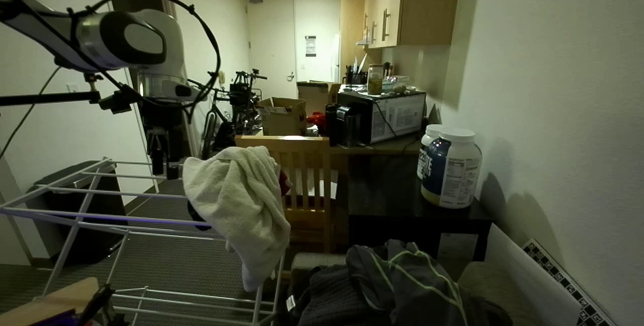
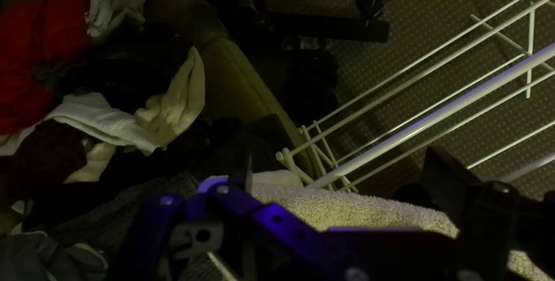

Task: Take the towel off of the rack

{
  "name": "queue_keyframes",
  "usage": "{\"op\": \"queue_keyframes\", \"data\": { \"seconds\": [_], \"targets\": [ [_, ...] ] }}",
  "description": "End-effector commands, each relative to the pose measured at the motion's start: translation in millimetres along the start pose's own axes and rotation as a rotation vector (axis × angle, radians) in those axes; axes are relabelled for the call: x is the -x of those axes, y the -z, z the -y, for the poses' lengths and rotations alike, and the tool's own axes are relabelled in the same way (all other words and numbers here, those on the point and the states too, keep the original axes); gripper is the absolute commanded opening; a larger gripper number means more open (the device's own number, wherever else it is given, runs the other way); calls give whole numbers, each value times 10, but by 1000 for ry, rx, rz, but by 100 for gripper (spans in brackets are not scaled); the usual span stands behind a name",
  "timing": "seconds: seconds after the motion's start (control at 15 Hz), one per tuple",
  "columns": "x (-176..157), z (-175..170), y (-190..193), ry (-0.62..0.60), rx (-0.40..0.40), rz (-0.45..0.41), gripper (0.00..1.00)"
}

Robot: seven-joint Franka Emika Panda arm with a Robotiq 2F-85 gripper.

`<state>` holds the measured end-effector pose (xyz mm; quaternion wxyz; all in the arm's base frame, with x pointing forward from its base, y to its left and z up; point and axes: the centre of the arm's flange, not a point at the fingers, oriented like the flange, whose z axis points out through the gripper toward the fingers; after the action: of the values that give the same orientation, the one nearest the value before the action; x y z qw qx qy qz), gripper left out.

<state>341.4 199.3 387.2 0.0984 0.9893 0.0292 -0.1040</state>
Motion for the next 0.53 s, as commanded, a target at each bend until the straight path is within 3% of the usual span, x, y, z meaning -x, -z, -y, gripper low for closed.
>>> {"op": "queue_keyframes", "data": {
  "seconds": [0.0,0.47],
  "targets": [
    [0,0,0,0,0,0,100],
    [-132,57,46,11,8,-41,100]
  ]
}}
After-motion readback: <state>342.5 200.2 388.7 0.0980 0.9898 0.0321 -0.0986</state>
